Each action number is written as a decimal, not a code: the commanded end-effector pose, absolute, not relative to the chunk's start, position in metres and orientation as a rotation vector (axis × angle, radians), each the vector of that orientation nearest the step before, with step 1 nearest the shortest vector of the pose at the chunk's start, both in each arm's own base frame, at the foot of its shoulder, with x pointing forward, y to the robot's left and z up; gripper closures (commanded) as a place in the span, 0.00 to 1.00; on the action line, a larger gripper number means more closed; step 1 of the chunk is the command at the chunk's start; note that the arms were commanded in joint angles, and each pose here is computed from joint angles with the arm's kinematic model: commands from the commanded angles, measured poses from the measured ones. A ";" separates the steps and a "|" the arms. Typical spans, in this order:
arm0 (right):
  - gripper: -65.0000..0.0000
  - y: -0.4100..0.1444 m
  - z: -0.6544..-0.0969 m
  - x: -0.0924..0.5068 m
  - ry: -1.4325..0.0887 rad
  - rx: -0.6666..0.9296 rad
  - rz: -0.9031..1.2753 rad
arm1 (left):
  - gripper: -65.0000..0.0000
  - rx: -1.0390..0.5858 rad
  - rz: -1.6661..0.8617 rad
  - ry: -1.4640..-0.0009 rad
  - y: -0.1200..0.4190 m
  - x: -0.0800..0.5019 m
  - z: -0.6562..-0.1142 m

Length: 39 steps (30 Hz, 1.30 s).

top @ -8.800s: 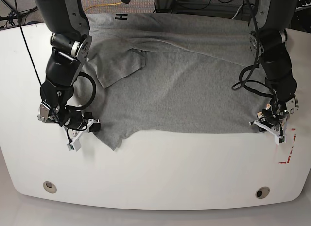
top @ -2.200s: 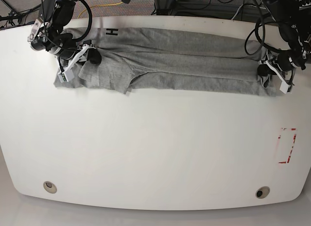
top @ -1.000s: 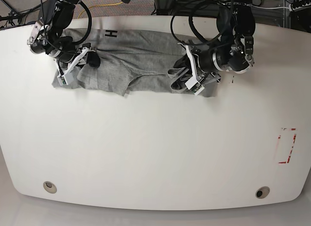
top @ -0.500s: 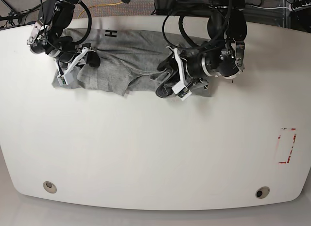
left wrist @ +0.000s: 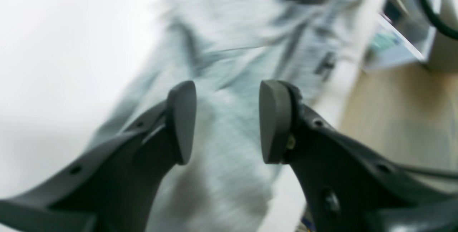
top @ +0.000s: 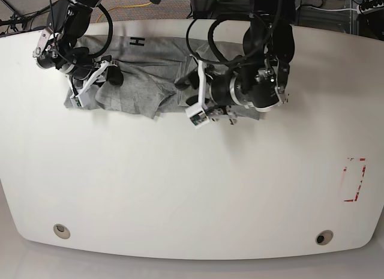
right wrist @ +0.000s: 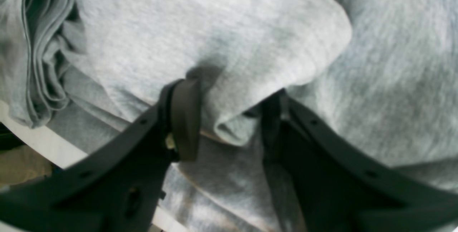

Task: Fold the T-shirt properly
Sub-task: 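Grasp the strip's end with the left gripper and fold it toward the right gripper, then release the folded end and reposition both grippers on the shirt's ends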

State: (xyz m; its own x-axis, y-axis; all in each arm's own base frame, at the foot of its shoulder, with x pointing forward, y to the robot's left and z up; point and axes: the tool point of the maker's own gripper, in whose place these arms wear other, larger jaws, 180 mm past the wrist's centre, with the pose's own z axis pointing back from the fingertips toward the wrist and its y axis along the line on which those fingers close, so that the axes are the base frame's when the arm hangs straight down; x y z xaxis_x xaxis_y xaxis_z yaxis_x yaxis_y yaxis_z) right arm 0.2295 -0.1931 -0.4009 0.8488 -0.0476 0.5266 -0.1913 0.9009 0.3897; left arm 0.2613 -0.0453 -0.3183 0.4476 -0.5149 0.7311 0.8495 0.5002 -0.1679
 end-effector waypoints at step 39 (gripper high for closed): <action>0.18 -0.270 -0.411 0.210 -0.563 0.430 -0.253 | 0.95 -0.412 -0.568 -0.563 0.112 0.243 -0.393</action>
State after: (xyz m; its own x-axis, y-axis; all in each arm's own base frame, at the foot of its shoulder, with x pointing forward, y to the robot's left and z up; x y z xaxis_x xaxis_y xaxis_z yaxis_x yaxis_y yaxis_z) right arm 0.2106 -0.2844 -0.4068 0.7876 -0.3782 0.4864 0.1357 0.8765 0.4618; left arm 0.2359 0.1112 -0.4004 0.7190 -0.3897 0.5755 0.5962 0.7714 -0.2224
